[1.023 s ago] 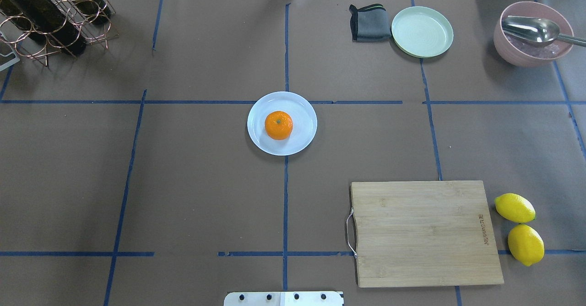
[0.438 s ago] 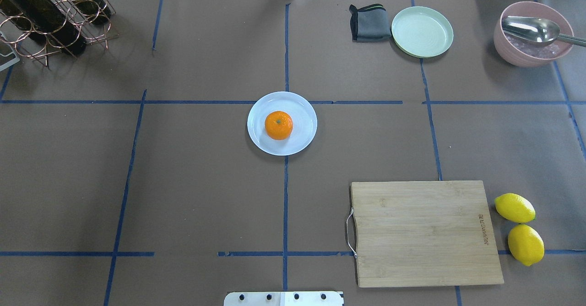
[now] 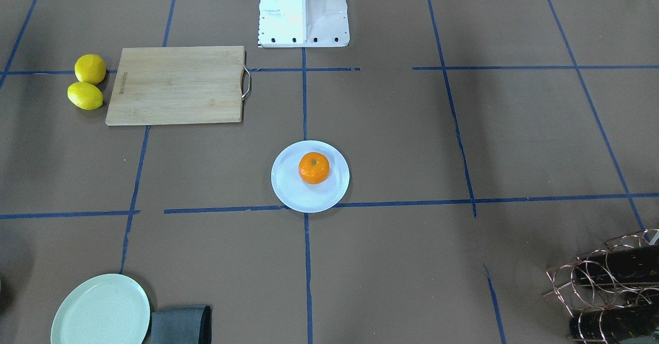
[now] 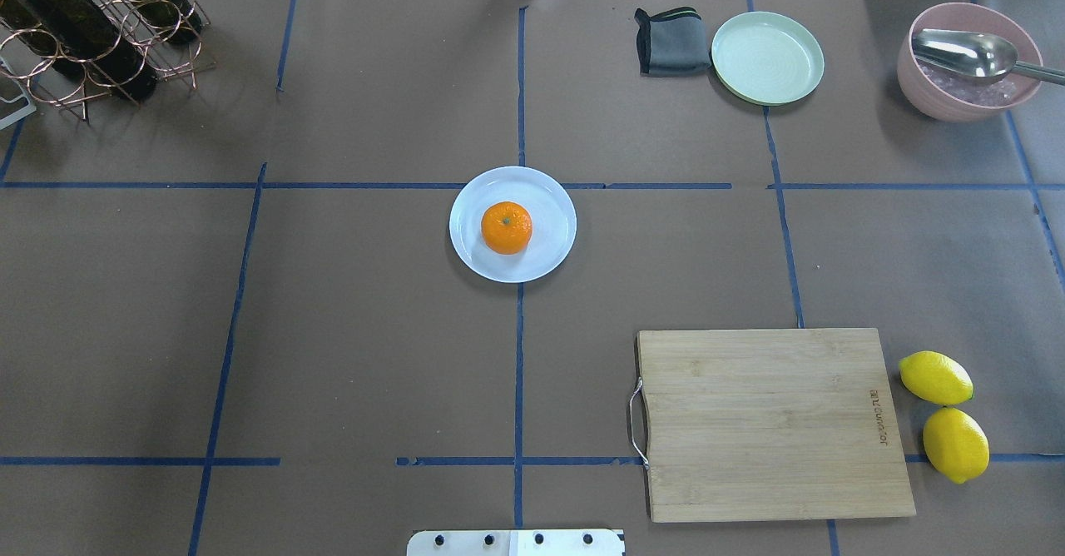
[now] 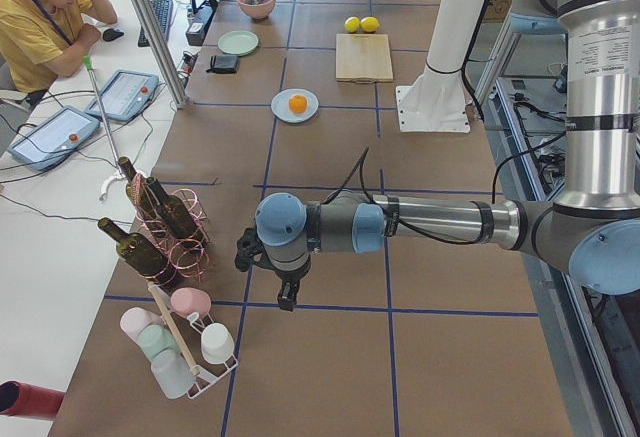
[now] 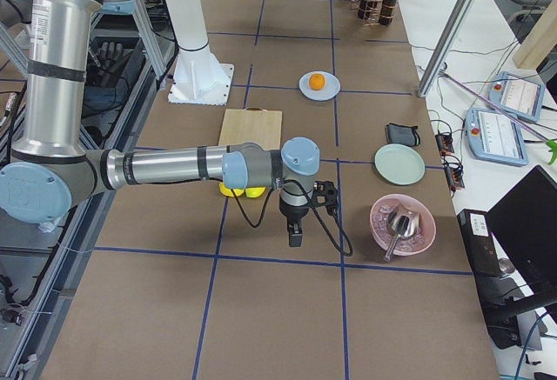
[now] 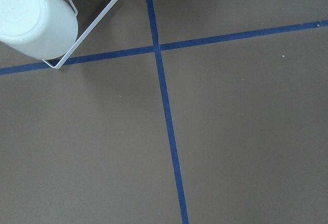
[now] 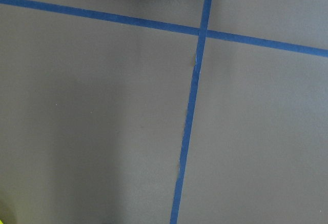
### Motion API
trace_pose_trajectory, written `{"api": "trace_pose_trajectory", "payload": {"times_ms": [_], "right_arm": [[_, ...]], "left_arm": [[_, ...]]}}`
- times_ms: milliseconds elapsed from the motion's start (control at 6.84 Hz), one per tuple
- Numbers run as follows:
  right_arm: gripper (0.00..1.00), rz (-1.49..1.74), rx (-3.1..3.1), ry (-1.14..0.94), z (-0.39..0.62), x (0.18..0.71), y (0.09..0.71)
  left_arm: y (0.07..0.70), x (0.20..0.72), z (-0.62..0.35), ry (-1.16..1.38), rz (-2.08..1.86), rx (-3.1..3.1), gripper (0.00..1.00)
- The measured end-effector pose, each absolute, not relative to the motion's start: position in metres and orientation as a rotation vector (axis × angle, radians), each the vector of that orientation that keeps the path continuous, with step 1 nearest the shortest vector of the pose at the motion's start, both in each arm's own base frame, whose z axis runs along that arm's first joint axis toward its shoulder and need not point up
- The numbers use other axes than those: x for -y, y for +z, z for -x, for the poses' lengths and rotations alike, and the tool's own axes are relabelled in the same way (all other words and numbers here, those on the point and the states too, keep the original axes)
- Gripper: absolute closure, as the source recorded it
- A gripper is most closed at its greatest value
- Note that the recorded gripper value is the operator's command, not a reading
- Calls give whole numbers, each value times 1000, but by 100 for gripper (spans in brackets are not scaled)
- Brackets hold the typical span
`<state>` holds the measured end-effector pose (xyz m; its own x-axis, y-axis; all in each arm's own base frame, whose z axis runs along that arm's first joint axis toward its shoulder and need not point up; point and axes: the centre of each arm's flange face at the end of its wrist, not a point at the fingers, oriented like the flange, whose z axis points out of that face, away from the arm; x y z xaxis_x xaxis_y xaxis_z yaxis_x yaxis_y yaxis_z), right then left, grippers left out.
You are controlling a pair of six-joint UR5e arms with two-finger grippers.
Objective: Pick orange to plate
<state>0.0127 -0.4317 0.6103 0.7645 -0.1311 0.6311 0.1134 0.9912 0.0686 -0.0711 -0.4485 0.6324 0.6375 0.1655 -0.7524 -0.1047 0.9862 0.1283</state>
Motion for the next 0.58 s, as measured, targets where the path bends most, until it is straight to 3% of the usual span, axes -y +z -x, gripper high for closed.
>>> {"api": "trace_pose_trajectory", "payload": {"times_ms": [585], "right_arm": [[0, -20, 689, -130, -12, 432, 613]], "left_arm": [[633, 449, 71, 154, -74, -865, 0]]}}
